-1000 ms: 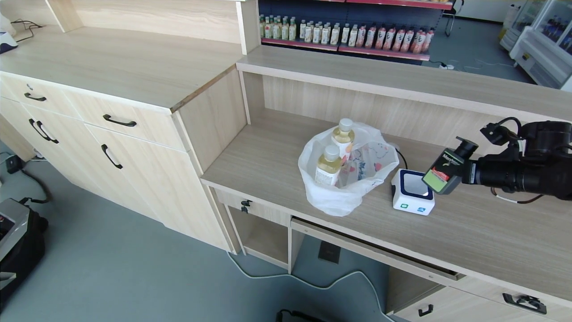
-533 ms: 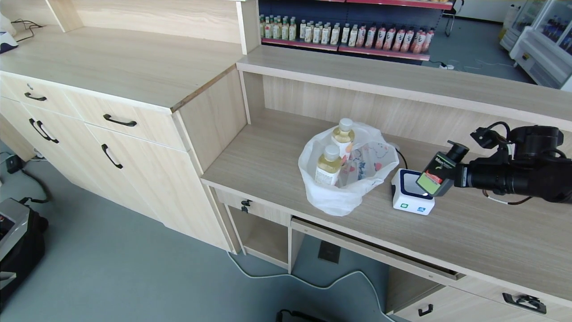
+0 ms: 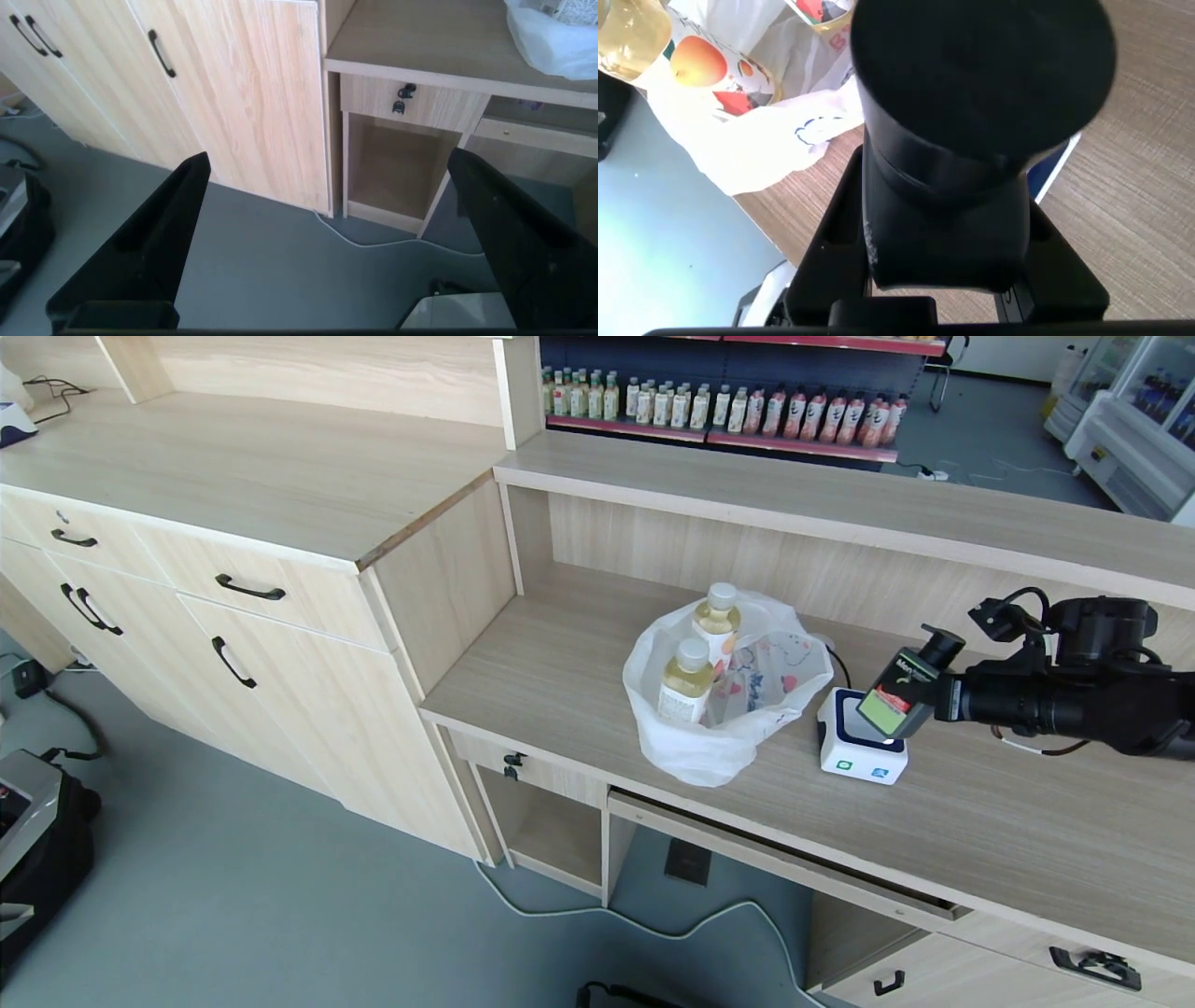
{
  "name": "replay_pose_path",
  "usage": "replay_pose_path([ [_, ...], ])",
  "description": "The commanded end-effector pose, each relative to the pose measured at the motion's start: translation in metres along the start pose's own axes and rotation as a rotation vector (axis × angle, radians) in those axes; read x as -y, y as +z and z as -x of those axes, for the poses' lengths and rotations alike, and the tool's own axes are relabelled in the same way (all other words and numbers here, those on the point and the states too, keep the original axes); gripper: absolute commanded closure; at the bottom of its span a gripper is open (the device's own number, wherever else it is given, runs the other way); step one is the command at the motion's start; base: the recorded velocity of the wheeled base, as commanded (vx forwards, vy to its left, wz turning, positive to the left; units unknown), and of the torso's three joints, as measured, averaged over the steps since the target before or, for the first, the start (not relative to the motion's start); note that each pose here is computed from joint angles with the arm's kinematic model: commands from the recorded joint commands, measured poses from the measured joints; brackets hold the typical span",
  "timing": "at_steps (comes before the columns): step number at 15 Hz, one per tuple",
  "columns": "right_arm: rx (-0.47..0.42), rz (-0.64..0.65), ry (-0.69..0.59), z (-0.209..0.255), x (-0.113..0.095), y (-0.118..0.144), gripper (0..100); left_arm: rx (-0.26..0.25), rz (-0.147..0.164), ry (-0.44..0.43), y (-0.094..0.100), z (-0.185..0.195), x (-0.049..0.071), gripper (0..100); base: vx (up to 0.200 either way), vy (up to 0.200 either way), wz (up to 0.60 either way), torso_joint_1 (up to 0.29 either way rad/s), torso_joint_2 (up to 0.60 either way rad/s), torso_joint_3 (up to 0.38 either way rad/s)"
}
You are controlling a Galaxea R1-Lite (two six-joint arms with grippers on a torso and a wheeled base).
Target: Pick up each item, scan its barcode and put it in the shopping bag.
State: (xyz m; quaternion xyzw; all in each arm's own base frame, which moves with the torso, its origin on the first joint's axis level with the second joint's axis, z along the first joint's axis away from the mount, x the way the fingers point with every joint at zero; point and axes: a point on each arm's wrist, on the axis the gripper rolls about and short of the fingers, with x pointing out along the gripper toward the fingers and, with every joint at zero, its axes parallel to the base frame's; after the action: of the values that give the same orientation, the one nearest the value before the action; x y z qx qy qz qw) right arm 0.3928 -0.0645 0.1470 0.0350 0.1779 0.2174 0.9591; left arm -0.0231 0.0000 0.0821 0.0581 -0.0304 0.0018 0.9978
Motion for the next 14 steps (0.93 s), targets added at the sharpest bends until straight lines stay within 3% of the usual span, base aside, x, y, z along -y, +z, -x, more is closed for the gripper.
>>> replay_pose_path([
  [1, -0.002, 0.001, 0.009, -0.004, -0.001, -0.002, 100, 0.001, 0.0, 0.0, 0.0, 0.0, 0.0, 0, 0.0, 0.0, 0.0, 0.0, 0.0, 0.0],
  [14, 0.004, 0.02, 0.036, -0.034, 0.0, -0.009, 100, 0.001, 0.0, 0.0, 0.0, 0.0, 0.0, 0, 0.0, 0.0, 0.0, 0.0, 0.0, 0.0],
])
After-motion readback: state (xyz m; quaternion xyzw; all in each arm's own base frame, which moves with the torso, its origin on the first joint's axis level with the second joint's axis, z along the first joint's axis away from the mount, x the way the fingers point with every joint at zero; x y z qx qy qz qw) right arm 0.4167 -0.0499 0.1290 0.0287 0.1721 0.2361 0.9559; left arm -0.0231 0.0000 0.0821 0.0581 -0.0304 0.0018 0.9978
